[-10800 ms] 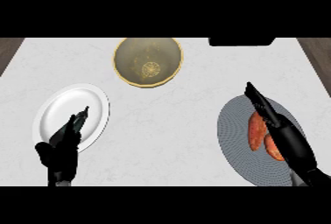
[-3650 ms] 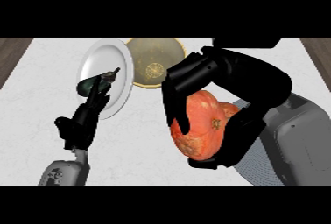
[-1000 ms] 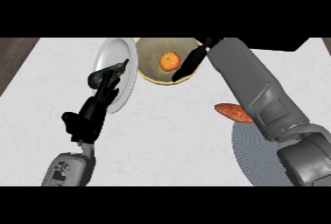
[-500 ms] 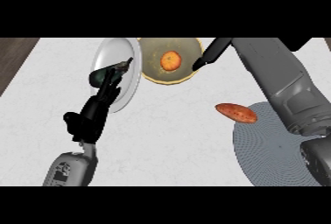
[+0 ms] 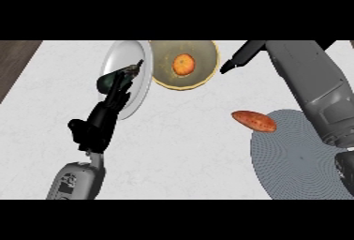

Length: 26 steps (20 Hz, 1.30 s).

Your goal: Pick the squash from the placemat and place it in the bowl

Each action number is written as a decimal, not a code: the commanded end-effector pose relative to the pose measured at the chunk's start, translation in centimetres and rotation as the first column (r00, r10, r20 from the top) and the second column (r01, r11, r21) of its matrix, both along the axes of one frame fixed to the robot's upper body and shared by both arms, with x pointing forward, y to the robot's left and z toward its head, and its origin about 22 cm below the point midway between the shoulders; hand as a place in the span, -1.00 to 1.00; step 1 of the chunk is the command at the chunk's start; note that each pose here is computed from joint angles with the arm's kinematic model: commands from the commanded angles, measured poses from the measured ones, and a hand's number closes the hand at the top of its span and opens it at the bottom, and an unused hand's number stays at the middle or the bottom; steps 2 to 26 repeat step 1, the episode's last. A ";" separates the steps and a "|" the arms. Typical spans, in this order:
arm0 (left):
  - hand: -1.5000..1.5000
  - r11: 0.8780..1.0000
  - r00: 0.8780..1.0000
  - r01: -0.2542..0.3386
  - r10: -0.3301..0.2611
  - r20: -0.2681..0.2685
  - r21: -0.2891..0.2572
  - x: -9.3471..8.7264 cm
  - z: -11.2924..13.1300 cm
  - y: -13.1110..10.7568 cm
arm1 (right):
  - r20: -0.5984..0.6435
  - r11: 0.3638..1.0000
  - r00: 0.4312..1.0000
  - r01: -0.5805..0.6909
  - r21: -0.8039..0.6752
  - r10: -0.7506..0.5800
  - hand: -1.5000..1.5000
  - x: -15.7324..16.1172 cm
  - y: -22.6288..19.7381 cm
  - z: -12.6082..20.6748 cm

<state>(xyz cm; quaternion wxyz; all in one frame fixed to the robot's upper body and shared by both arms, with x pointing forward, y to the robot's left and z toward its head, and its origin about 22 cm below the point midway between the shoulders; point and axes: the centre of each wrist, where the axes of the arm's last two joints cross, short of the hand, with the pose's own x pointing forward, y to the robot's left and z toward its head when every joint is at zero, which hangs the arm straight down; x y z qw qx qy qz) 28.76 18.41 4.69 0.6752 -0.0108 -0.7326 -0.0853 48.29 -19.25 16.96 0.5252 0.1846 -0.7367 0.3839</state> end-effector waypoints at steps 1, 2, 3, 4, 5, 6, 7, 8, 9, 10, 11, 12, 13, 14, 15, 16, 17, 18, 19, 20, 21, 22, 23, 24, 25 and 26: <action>0.00 1.000 1.000 0.001 -0.001 -0.001 -0.001 -0.1 -0.5 -0.7 | -0.017 0.984 0.988 -0.153 0.092 0.155 -1.00 -0.1 -2.7 0.1; 0.00 1.000 1.000 0.001 -0.001 -0.001 -0.001 -0.1 -0.5 -0.7 | -0.017 0.984 0.988 -0.153 0.092 0.155 -1.00 -0.1 -2.7 0.1; 0.00 1.000 1.000 0.001 -0.001 -0.001 -0.001 -0.1 -0.5 -0.7 | -0.017 0.984 0.988 -0.153 0.092 0.155 -1.00 -0.1 -2.7 0.1; 0.00 1.000 1.000 0.001 -0.001 -0.001 -0.001 -0.1 -0.5 -0.7 | -0.017 0.984 0.988 -0.153 0.092 0.155 -1.00 -0.1 -2.7 0.1; 0.00 1.000 1.000 0.001 -0.001 -0.001 -0.001 -0.1 -0.5 -0.7 | -0.017 0.984 0.988 -0.153 0.092 0.155 -1.00 -0.1 -2.7 0.1; 0.00 1.000 1.000 0.001 -0.001 -0.001 -0.001 -0.1 -0.5 -0.7 | -0.017 0.984 0.988 -0.153 0.092 0.155 -1.00 -0.1 -2.7 0.1; 0.00 1.000 1.000 0.001 -0.001 -0.001 -0.001 -0.1 -0.5 -0.7 | -0.017 0.984 0.988 -0.153 0.092 0.155 -1.00 -0.1 -2.7 0.1; 0.00 1.000 1.000 0.001 -0.001 -0.001 -0.001 -0.1 -0.5 -0.7 | -0.017 0.984 0.988 -0.153 0.092 0.155 -1.00 -0.1 -2.7 0.1; 0.00 1.000 1.000 0.001 -0.001 -0.001 -0.001 -0.1 -0.5 -0.7 | -0.017 0.984 0.988 -0.153 0.092 0.155 -1.00 -0.1 -2.7 0.1; 0.00 1.000 1.000 0.001 -0.001 -0.001 -0.001 -0.1 -0.5 -0.7 | -0.017 0.984 0.988 -0.153 0.092 0.155 -1.00 -0.1 -2.7 0.1; 0.00 1.000 1.000 0.001 -0.001 -0.001 -0.001 -0.1 -0.5 -0.7 | -0.017 0.984 0.988 -0.153 0.092 0.155 -1.00 -0.1 -2.7 0.1; 0.00 1.000 1.000 0.001 -0.001 -0.001 -0.001 -0.1 -0.5 -0.7 | -0.017 0.984 0.988 -0.153 0.092 0.155 -1.00 -0.1 -2.7 0.1; 0.00 1.000 1.000 0.001 -0.001 -0.001 -0.001 -0.1 -0.5 -0.7 | -0.017 0.984 0.988 -0.153 0.092 0.155 -1.00 -0.1 -2.7 0.1; 0.00 1.000 1.000 0.001 -0.001 -0.001 -0.001 -0.1 -0.5 -0.7 | -0.017 0.984 0.988 -0.153 0.092 0.155 -1.00 -0.1 -2.7 0.1; 0.00 1.000 1.000 0.001 -0.001 -0.001 -0.001 -0.1 -0.5 -0.7 | -0.017 0.984 0.988 -0.153 0.092 0.155 -1.00 -0.1 -2.7 0.1; 0.00 1.000 1.000 0.001 -0.001 -0.001 -0.001 -0.1 -0.5 -0.7 | -0.017 0.984 0.988 -0.153 0.092 0.155 -1.00 -0.1 -2.7 0.1; 0.00 1.000 1.000 0.001 -0.001 -0.001 -0.001 -0.1 -0.5 -0.7 | -0.017 0.984 0.988 -0.153 0.092 0.155 -1.00 -0.1 -2.7 0.1; 0.00 1.000 1.000 0.001 -0.001 -0.001 -0.001 -0.1 -0.5 -0.7 | -0.017 0.984 0.988 -0.153 0.092 0.155 -1.00 -0.1 -2.7 0.1; 0.00 1.000 1.000 0.001 -0.001 -0.001 -0.001 -0.1 -0.5 -0.7 | -0.017 0.984 0.988 -0.153 0.092 0.155 -1.00 -0.1 -2.7 0.1; 0.00 1.000 1.000 0.001 -0.001 -0.001 -0.001 -0.1 -0.5 -0.7 | -0.017 0.984 0.988 -0.153 0.092 0.155 -1.00 -0.1 -2.7 0.1; 0.00 1.000 1.000 0.001 -0.001 -0.001 -0.001 -0.1 -0.5 -0.7 | -0.017 0.984 0.988 -0.153 0.092 0.155 -1.00 -0.1 -2.7 0.1; 0.00 1.000 1.000 0.001 -0.001 -0.001 -0.001 -0.1 -0.5 -0.7 | -0.017 0.984 0.988 -0.153 0.092 0.155 -1.00 -0.1 -2.7 0.1; 0.00 1.000 1.000 0.001 -0.001 -0.001 -0.001 -0.1 -0.5 -0.7 | -0.017 0.984 0.988 -0.153 0.092 0.155 -1.00 -0.1 -2.7 0.1; 0.00 1.000 1.000 0.001 -0.001 -0.001 -0.001 -0.1 -0.5 -0.7 | -0.017 0.984 0.988 -0.153 0.092 0.155 -1.00 -0.1 -2.7 0.1; 0.00 1.000 1.000 0.001 -0.001 -0.001 -0.001 -0.1 -0.5 -0.7 | -0.017 0.984 0.988 -0.153 0.092 0.155 -1.00 -0.1 -2.7 0.1; 0.00 1.000 1.000 0.001 -0.001 -0.001 -0.001 -0.1 -0.5 -0.7 | -0.017 0.984 0.988 -0.153 0.092 0.155 -1.00 -0.1 -2.7 0.1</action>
